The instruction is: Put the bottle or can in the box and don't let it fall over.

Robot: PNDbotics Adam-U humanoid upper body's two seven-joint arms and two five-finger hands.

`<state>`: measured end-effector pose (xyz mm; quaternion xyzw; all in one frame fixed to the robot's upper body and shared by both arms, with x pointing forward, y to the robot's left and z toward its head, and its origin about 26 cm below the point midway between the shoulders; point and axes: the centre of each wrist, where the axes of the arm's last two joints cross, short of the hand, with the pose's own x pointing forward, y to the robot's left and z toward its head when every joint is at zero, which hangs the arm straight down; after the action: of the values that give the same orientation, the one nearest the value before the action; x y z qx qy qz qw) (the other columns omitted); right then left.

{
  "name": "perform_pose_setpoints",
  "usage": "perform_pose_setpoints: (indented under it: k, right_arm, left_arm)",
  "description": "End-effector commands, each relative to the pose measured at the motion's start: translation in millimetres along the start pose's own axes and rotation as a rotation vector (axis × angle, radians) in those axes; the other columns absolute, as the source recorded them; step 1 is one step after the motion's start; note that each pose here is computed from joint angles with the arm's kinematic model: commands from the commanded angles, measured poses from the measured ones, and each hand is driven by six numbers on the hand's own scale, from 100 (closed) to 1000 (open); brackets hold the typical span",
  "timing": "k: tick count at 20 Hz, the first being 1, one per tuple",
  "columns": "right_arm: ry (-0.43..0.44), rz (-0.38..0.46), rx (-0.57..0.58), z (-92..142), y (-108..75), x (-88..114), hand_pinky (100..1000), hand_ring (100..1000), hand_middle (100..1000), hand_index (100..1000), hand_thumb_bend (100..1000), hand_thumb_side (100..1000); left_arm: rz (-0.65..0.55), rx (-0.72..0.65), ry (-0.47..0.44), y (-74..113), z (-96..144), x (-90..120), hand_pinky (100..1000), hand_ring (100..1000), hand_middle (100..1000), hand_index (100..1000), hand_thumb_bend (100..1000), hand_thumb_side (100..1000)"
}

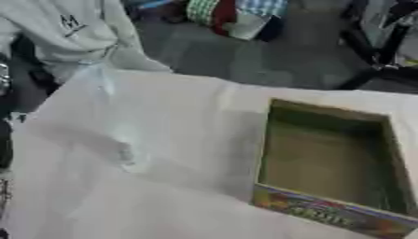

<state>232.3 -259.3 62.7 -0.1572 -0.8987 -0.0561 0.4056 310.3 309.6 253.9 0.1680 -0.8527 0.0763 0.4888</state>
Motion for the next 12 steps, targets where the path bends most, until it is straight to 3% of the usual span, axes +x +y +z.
perform_pose_setpoints:
  k: [1, 8, 12]
  right_arm:
    - [-0.027, -0.007, -0.001, -4.0, 0.0, 5.4, 1000, 1000, 1000, 1000, 100, 669]
    - [-0.025, -0.006, 0.001, -4.0, 0.2, 5.5, 1000, 1000, 1000, 1000, 100, 669]
    - [-0.024, -0.005, 0.002, -4.0, 0.4, 5.5, 1000, 1000, 1000, 1000, 100, 669]
  left_arm:
    - [-0.038, -0.006, -0.019, 4.2, -1.4, 10.6, 1000, 1000, 100, 100, 100, 672]
    - [-0.040, -0.011, -0.009, 4.9, -1.7, 10.1, 1000, 1000, 100, 100, 100, 672]
    - [-0.036, -0.005, -0.006, 4.8, -2.2, 8.5, 1000, 855, 100, 100, 100, 672]
